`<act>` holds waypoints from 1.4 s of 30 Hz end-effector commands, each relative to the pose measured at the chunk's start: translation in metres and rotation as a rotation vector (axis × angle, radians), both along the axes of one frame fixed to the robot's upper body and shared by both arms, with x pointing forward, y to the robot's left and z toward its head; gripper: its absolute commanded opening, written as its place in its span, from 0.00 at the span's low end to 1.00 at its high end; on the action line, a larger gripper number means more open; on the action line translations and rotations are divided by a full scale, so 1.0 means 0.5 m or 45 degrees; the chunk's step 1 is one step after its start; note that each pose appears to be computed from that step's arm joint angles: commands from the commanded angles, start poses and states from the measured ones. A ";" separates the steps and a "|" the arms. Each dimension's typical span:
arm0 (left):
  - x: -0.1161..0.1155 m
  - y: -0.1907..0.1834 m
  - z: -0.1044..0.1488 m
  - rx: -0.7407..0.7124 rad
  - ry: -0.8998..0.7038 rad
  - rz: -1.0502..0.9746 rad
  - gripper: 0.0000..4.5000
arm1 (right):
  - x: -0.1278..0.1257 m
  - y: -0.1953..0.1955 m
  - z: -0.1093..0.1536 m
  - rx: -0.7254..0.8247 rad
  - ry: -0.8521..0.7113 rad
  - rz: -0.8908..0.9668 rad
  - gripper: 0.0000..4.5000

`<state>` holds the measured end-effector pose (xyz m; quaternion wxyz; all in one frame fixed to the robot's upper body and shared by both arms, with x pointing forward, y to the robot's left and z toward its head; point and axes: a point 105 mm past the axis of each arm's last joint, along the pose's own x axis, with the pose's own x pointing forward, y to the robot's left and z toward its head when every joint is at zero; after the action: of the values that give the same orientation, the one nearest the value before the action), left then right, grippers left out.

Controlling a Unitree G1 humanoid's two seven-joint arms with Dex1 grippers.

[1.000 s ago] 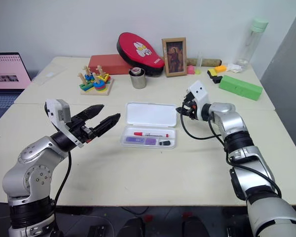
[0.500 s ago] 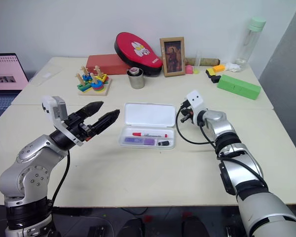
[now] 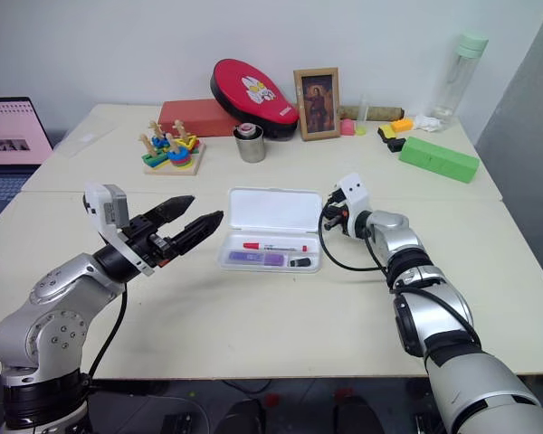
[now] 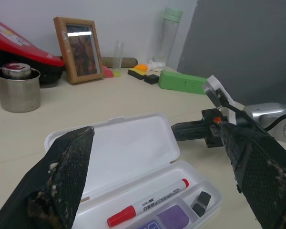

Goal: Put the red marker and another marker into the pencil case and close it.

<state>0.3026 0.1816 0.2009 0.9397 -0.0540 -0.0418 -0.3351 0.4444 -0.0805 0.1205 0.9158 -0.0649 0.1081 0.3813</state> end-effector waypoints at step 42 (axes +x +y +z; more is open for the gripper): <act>-0.001 0.003 0.007 0.013 -0.026 0.080 1.00 | 0.030 0.045 0.065 -0.295 -0.251 -0.007 0.01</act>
<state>0.3068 0.1838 0.1932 0.9507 -0.0517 -0.0260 -0.3046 0.4574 -0.0643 0.1371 0.9108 -0.2010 0.0901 0.3492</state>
